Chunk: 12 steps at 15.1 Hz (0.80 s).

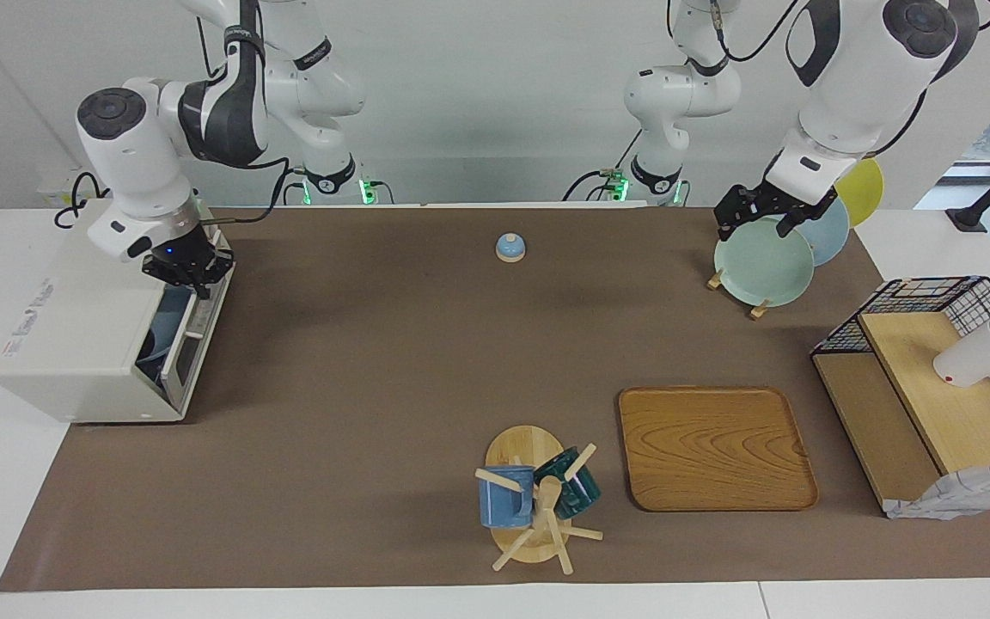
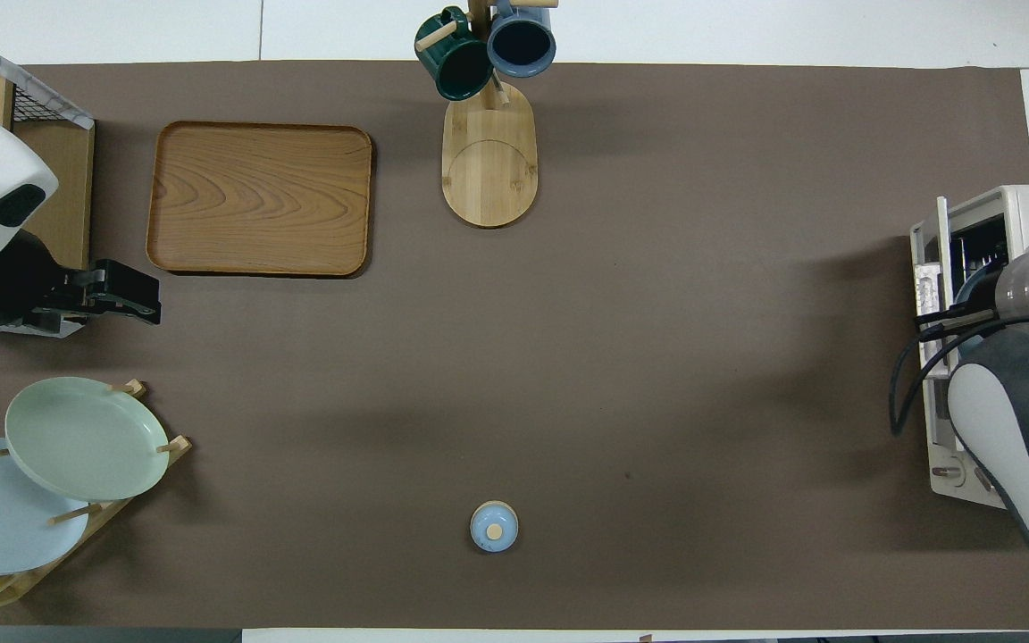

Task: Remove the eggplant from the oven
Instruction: 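Pull the toaster oven door down open with the right gripper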

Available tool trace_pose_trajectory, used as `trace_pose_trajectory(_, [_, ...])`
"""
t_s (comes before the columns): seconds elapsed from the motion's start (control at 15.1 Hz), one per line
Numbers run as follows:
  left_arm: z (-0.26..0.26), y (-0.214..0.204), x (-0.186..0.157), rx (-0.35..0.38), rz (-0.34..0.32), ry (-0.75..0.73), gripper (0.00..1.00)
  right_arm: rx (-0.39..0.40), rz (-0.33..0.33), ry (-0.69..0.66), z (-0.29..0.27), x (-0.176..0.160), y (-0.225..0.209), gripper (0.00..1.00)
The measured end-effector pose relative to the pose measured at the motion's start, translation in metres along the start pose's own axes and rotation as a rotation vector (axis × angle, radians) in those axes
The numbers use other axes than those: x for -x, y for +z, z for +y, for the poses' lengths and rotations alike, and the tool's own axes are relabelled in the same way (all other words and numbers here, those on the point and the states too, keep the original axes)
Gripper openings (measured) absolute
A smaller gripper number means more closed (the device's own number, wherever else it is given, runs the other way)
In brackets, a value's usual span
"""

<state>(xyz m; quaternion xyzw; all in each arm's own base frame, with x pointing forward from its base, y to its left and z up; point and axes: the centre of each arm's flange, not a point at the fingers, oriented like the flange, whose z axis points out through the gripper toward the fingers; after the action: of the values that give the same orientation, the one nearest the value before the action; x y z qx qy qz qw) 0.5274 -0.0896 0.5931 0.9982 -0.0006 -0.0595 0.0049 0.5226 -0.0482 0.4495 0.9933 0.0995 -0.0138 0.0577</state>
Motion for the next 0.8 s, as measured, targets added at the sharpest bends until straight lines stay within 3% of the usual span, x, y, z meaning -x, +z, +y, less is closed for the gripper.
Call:
trace_pose_trajectory(0.46, [0.000,0.000,0.000,0.000,0.000,0.000,1.00,-0.035,0.068,0.005,-0.048,-0.024,0.052,0.01])
trace_pose_trajectory(0.8, [0.000,0.000,0.000,0.000,0.000,0.000,1.00,-0.045,0.060,0.021,-0.066,-0.035,0.092,0.01])
